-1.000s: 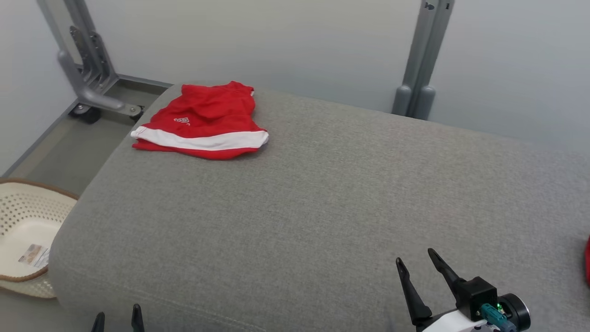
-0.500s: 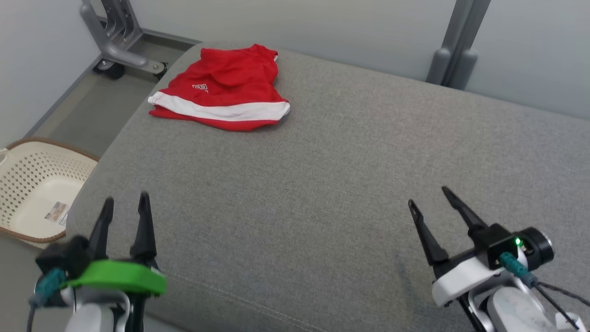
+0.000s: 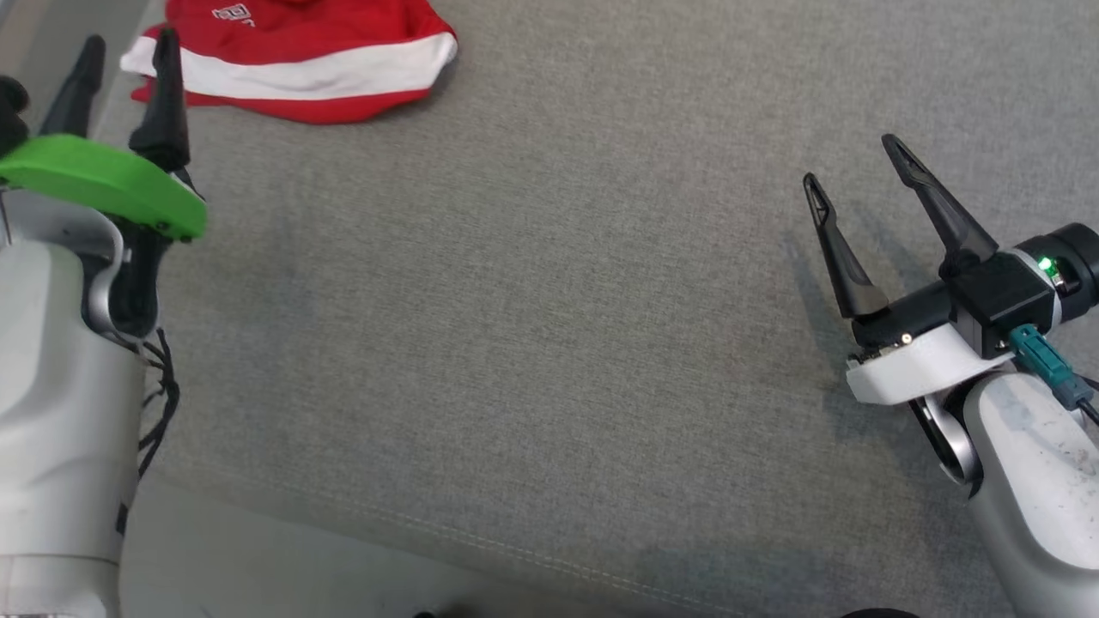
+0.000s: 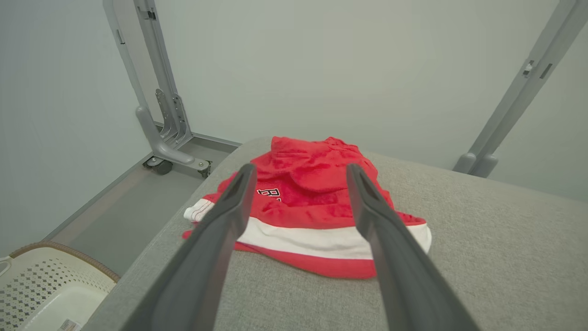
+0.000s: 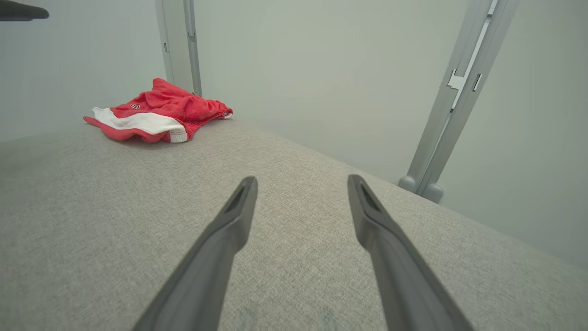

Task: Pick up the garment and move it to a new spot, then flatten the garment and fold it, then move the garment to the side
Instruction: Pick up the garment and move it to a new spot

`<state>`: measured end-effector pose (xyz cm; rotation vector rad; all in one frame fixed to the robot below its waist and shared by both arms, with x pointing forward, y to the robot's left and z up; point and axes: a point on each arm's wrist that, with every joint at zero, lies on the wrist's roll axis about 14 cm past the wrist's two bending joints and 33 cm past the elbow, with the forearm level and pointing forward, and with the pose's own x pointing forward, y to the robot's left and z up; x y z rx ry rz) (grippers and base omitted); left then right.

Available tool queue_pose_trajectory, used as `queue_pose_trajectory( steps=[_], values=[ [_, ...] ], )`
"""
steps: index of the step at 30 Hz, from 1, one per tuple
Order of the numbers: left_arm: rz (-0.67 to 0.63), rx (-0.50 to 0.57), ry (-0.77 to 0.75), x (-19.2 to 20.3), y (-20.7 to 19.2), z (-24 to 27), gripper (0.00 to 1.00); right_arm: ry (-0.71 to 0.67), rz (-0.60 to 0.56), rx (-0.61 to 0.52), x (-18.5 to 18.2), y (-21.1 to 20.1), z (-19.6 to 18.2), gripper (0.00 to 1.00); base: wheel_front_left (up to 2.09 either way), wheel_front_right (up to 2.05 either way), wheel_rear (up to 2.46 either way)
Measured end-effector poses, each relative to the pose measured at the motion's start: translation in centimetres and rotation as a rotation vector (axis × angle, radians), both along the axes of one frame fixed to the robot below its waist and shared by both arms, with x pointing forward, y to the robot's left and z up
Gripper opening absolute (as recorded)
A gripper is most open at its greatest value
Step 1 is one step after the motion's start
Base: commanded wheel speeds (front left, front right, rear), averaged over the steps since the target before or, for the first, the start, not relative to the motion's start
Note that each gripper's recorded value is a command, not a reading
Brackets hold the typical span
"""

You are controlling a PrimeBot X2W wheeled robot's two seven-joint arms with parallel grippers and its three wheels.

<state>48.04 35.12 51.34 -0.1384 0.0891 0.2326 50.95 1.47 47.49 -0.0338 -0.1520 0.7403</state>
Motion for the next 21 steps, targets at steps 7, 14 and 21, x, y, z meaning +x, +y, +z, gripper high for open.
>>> queue_pose_trajectory(
  steps=[7,14,21],
  values=[
    [-0.020,-0.061,0.186,5.1,-0.3,-7.1,1.00,0.026,-0.043,0.026,1.5,-1.8,-2.8,1.00,0.00,0.00,0.00],
    [-0.044,-0.143,0.359,7.3,-1.9,-13.9,1.00,0.029,-0.106,0.015,1.2,-4.8,-3.4,1.00,0.00,0.00,0.00],
    [-0.054,-0.194,0.482,9.0,-2.8,-18.1,1.00,0.052,-0.184,-0.023,0.6,-8.2,-4.6,1.00,0.00,0.00,0.00]
  ],
)
